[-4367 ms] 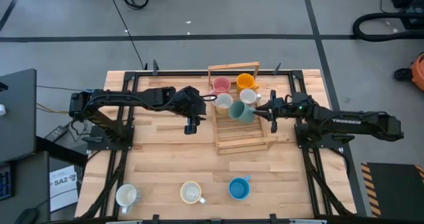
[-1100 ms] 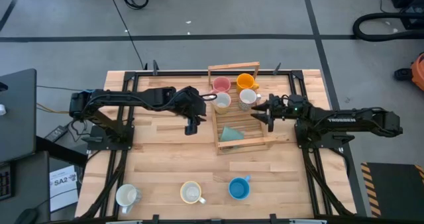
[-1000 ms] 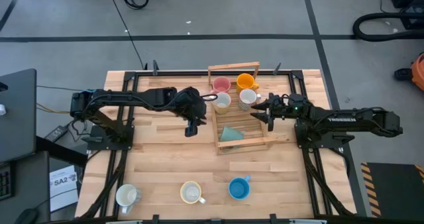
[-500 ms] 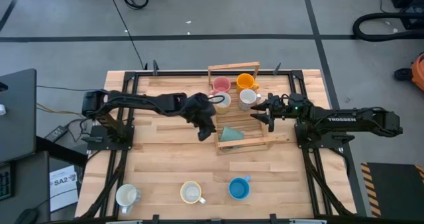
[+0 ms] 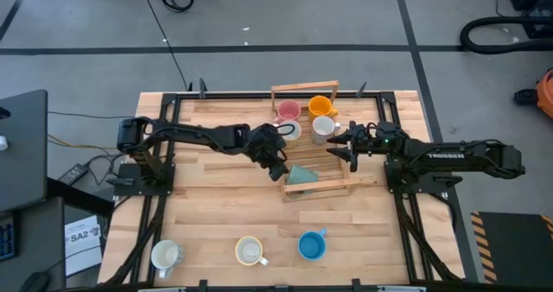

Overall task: Place coffee mugs
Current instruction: Put the green mug on the shelf

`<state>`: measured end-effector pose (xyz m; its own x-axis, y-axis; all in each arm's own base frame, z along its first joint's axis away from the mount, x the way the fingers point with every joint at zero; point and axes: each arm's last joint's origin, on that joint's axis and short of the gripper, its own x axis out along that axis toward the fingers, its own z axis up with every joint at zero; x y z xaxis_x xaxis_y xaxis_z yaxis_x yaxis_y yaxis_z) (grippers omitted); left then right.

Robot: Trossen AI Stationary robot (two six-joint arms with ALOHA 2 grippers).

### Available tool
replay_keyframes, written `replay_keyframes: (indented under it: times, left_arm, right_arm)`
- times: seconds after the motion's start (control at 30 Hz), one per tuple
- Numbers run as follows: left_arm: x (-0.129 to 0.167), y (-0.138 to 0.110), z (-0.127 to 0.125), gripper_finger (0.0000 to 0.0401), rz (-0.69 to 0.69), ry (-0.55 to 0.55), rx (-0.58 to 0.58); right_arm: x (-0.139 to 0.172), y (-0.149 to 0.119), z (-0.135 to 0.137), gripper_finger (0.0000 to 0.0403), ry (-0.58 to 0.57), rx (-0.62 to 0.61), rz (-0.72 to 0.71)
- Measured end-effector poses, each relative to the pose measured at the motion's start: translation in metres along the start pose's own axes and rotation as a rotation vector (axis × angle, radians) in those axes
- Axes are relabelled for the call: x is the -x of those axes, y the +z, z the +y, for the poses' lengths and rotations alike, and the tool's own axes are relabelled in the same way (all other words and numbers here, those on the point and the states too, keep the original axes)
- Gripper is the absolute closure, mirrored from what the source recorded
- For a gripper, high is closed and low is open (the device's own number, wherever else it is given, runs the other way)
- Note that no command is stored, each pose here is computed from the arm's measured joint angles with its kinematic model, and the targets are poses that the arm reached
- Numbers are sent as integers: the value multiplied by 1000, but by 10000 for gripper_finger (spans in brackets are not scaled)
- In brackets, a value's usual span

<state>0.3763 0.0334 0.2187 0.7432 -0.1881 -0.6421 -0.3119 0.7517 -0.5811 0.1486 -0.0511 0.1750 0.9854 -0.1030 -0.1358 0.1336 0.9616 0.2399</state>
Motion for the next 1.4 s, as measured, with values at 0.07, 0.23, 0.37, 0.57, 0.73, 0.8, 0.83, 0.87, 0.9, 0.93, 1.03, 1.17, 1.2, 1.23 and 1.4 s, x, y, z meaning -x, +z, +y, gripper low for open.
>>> replay_keyframes:
  times: [0.07,0.23,0.37,0.57,0.73,0.8,0.83,0.87,0.9,0.93,1.03,1.17,1.2,1.23,1.4]
  left_arm:
    - [-1,0,1,294,3,4,6]
    - [-6,0,2,294,-12,9,38]
    - [-10,-1,4,294,-11,21,45]
    - [-21,-3,8,294,-13,23,49]
    - [-30,-7,7,294,-7,15,40]
    - [-34,-11,5,294,1,10,33]
    - [-37,-11,4,294,-8,0,27]
    - [-38,-12,4,294,-3,1,26]
    - [-39,-15,3,294,9,5,25]
    - [-41,-16,2,294,12,2,22]
    - [-47,-20,2,294,20,-2,16]
    - [-54,-22,-2,294,4,-27,-13]
    - [-55,-23,-2,294,5,-29,-15]
    - [-58,-23,-2,294,-9,-41,-21]
    - [-62,-23,-1,294,-13,-53,-29]
  right_arm:
    - [0,0,0,207,-1,3,3]
    - [-1,-1,0,207,-1,33,4]
    - [-1,-1,-1,207,-3,40,10]
    - [-1,-2,-1,207,-5,41,11]
    - [-1,-1,-1,207,-4,50,6]
    - [-2,-1,-1,207,-4,51,2]
    - [-2,-1,-1,207,-4,51,4]
    - [-2,-1,-1,207,-3,52,0]
    - [-2,0,-1,207,-3,53,-3]
    - [-2,-1,-1,207,-3,52,-1]
    - [-2,-1,-1,207,-4,51,2]
    - [-2,-1,-1,207,-4,51,5]
    - [-3,-2,-1,207,-5,50,6]
    - [-3,-2,-1,207,-5,49,8]
    - [-3,-2,-1,207,-5,49,9]
